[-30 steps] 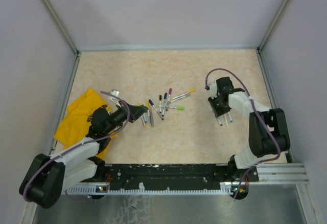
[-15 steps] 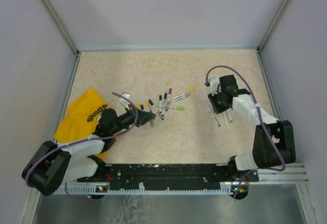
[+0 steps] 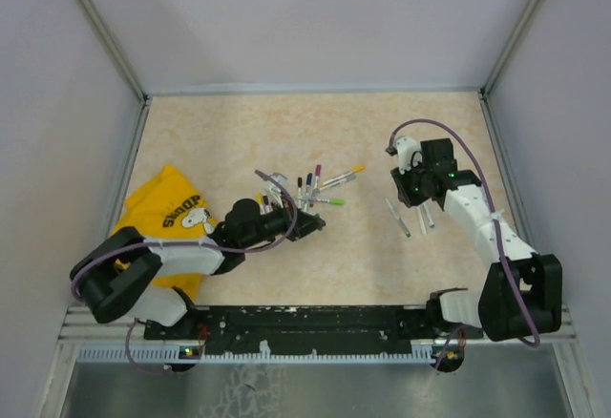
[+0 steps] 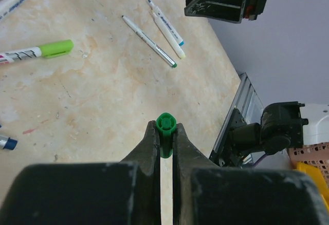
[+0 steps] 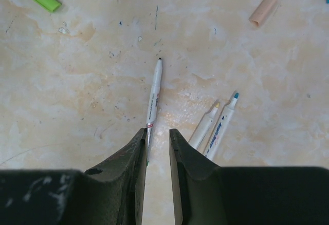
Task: Open the pen caps
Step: Place the pen cap at the center of the board.
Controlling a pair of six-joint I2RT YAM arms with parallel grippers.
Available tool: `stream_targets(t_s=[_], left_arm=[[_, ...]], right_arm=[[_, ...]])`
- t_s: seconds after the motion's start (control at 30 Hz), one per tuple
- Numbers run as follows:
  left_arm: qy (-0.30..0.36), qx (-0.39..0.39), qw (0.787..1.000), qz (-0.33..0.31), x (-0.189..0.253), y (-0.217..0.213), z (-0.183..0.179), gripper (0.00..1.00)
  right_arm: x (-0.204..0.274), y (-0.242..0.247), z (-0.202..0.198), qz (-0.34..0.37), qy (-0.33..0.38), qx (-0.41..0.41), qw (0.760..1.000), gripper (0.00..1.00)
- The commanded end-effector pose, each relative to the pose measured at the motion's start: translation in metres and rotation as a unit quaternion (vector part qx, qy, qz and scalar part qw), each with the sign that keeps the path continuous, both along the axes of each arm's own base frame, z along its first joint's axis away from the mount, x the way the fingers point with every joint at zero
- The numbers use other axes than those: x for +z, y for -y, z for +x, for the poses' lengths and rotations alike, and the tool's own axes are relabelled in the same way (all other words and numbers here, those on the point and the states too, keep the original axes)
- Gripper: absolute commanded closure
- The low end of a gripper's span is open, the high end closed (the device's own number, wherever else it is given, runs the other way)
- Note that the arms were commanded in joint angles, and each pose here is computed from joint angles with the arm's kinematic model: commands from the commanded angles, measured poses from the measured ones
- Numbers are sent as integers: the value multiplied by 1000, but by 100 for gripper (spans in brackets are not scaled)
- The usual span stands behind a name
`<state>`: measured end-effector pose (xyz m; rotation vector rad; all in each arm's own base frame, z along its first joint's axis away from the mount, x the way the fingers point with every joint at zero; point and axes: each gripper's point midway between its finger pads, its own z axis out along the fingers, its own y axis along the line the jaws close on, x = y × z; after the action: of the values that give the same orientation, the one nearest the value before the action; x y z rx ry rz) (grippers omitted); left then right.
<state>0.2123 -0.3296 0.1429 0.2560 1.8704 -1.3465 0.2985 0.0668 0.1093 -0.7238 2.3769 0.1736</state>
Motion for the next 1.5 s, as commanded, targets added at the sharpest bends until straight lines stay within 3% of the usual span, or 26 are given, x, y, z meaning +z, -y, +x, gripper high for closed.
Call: stream_targets(t_s=[0.0, 0.33, 0.67, 1.03, 1.27, 1.47], left_arm=[[17, -10, 1000, -4, 4, 29, 7, 100], [-26, -12, 998, 57, -40, 87, 30, 100], [-97, 39, 980, 167, -90, 139, 89, 100], [-90, 106, 964, 225, -106, 169, 155, 99], [-92, 110, 965, 218, -106, 187, 182, 87], [-85, 125, 966, 212, -93, 181, 197, 64]], right_arm=[[16, -1, 9, 8, 34, 6, 999, 77], [23, 2, 11, 12, 49, -3, 999, 77], [30, 10, 14, 15, 64, -22, 998, 77], [34, 13, 15, 18, 72, -29, 997, 77], [34, 14, 16, 19, 74, -31, 997, 77], [35, 14, 15, 22, 74, -31, 997, 77]])
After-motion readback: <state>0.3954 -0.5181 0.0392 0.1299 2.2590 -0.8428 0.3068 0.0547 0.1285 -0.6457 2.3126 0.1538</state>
